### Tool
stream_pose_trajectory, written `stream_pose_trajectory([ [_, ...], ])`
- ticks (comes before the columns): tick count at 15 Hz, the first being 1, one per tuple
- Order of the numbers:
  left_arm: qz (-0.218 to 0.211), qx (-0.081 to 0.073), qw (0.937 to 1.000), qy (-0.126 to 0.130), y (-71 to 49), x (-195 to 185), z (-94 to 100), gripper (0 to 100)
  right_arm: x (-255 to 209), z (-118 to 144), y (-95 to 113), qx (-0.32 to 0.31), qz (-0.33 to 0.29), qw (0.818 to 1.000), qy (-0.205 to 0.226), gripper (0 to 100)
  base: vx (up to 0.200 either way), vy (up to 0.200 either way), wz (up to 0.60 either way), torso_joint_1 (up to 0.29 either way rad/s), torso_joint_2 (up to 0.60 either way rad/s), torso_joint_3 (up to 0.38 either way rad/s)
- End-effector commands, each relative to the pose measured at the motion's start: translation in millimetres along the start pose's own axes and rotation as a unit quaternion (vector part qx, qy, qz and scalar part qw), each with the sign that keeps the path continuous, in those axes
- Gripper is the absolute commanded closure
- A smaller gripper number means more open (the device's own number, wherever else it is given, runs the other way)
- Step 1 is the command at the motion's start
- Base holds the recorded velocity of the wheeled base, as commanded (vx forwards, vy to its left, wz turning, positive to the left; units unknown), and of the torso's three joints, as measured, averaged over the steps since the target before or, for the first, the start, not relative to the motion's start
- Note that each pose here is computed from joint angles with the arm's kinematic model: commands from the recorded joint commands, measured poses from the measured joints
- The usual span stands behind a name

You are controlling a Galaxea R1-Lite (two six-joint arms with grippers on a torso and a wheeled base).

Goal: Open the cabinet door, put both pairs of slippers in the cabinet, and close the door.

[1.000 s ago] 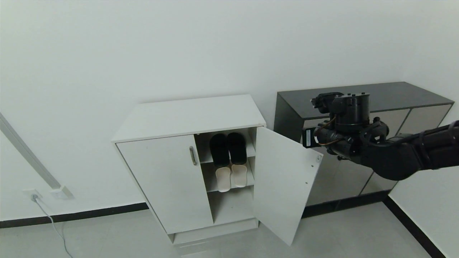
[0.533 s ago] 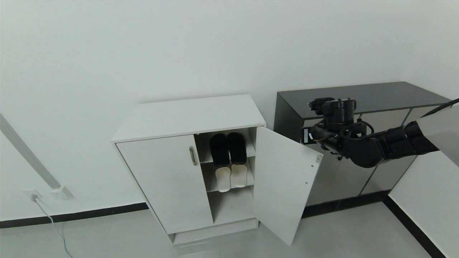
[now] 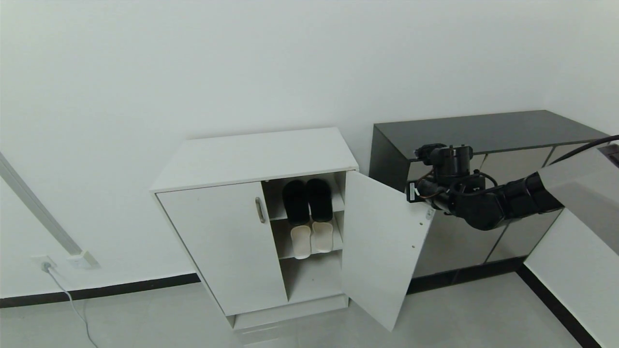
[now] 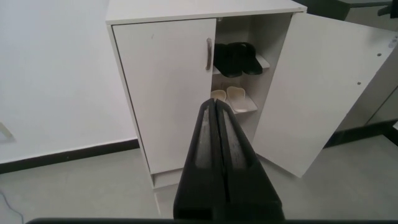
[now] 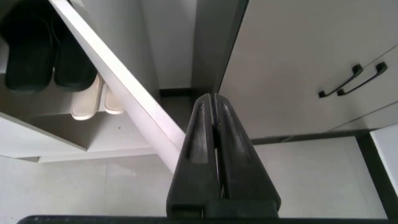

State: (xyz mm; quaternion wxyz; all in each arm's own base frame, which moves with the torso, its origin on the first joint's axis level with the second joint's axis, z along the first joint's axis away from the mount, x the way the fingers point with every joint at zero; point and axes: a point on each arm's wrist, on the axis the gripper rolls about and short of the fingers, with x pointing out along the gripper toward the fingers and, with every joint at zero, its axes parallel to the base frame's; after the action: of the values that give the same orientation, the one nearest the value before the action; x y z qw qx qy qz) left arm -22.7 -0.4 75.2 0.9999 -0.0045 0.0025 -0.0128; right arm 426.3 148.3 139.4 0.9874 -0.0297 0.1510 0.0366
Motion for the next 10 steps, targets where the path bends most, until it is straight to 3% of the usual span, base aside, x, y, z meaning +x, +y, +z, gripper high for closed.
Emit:
stream_pose_trajectory([
  [1, 0.000, 0.000, 1.0000, 0.000, 0.0, 0.0, 0.0, 100, 4.6, -6.4, 0.4, -0.002, -0.001, 1.000, 0.008, 100, 0.000, 0.000, 0.00, 0.000, 0.00, 0.000],
  [10, 0.000, 0.000, 1.0000, 0.000, 0.0, 0.0, 0.0, 100, 10.3, -14.7, 0.2, -0.002, -0.003, 1.000, 0.015, 100, 0.000, 0.000, 0.00, 0.000, 0.00, 0.000],
])
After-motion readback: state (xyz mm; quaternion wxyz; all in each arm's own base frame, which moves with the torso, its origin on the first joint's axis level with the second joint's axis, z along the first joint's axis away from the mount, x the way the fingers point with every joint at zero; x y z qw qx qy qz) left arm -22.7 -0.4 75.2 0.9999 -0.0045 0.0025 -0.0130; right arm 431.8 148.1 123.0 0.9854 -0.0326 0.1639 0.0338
